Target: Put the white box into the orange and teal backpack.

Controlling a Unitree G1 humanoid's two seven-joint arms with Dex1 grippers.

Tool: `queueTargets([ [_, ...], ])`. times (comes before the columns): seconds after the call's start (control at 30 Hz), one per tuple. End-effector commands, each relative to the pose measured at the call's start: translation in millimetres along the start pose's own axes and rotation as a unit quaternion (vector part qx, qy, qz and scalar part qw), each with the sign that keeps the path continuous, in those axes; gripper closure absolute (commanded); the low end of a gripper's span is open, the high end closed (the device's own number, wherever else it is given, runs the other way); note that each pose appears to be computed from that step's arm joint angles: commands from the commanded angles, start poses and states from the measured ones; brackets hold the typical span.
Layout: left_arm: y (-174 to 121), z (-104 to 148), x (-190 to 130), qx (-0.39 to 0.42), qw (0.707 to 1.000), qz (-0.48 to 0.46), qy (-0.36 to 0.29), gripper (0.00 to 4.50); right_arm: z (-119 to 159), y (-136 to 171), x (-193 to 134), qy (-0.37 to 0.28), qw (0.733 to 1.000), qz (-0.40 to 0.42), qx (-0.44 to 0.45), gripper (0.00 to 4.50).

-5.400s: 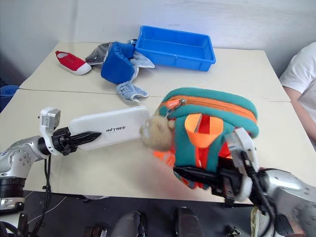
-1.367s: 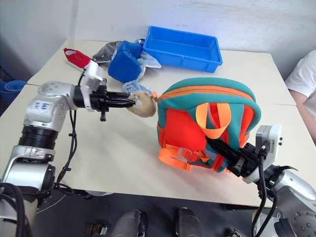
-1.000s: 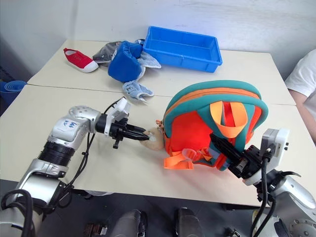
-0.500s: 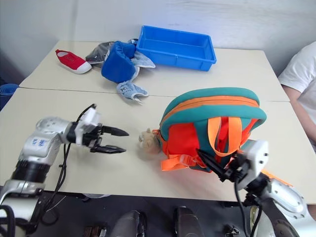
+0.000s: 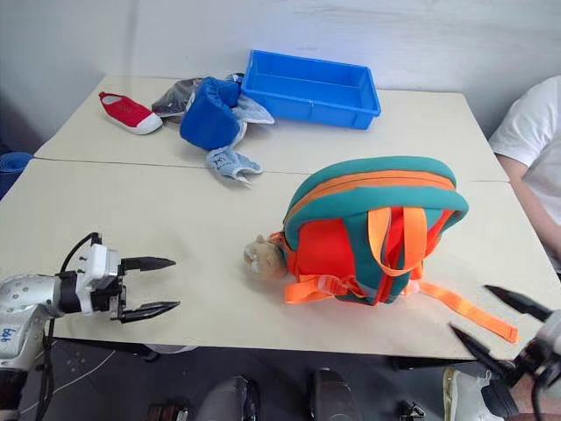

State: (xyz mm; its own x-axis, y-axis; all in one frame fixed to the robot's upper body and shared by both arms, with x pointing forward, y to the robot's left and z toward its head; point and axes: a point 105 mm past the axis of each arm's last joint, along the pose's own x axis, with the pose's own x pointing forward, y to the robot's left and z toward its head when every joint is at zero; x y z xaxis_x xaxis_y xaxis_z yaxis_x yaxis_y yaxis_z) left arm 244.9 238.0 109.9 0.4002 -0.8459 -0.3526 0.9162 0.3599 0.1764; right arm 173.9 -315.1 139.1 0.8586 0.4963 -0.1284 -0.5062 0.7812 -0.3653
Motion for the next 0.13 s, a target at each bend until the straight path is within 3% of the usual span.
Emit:
queueTargets([
  [0.03, 2.0, 1.3, -5.2, 0.035, 0.999, 0.03, 0.011, 0.0, -10.5, -3.5, 12.3, 0.0, 1.0, 0.014, -0.023, 0.02],
  [0.13, 4.4, 0.9, -8.3, 0.042, 0.998, 0.049, 0.009, 0.0, -14.1, -4.7, 14.8, -0.002, 1.0, 0.01, -0.021, 0.02],
])
